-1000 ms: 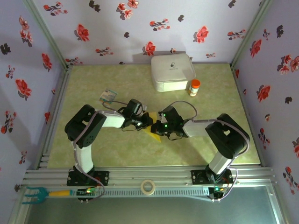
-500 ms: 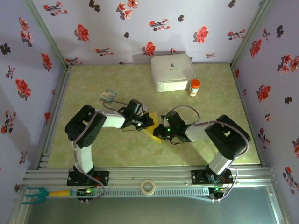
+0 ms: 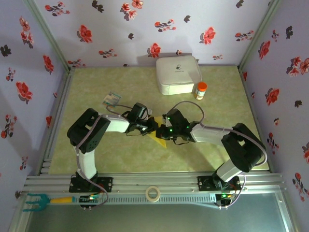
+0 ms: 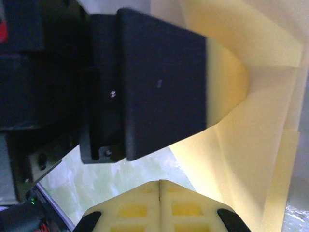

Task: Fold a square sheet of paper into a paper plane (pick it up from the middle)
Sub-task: Fourth fold the wing at the center of the table.

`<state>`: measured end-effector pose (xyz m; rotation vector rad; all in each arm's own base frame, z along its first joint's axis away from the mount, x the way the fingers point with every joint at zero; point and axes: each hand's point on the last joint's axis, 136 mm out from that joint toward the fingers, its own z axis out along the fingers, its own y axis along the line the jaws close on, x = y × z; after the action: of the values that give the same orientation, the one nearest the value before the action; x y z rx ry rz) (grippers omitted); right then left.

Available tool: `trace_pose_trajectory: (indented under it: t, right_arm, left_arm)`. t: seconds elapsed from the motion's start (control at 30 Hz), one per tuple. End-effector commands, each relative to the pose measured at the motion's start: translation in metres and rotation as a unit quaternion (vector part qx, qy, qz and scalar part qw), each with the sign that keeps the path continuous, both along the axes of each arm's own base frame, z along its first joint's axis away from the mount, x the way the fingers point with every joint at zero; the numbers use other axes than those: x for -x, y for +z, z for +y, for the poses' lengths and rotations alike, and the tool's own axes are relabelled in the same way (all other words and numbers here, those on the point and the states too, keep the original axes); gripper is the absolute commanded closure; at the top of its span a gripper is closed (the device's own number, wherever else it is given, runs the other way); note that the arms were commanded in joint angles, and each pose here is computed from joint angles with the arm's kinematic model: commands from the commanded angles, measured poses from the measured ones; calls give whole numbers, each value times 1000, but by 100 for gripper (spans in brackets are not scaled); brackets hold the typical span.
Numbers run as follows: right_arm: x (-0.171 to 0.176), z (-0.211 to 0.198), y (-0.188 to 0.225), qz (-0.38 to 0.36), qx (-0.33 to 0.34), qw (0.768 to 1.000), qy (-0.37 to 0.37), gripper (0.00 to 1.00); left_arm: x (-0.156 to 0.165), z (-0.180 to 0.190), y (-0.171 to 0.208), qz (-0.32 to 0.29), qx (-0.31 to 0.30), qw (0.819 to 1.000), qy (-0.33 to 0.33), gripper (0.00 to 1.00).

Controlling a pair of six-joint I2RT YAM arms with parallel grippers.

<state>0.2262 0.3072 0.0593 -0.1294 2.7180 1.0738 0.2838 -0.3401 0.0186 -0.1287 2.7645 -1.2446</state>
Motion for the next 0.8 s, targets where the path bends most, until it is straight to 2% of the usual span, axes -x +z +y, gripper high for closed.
trace_pose_trajectory:
  t: [0.0,0.47,0.77]
  right_arm:
    - [9,-9,-20,11,52,998,12,94]
    - [12,-38,-45,24,112,993,-26,95]
    - [16,-51,-51,40,74,994,-69,94]
  left_arm:
    - [8,12,-25,21,-38,999,5,100]
    - [8,12,-25,22,-39,999,4,100]
    - [9,13,-28,25,-43,999,4,100]
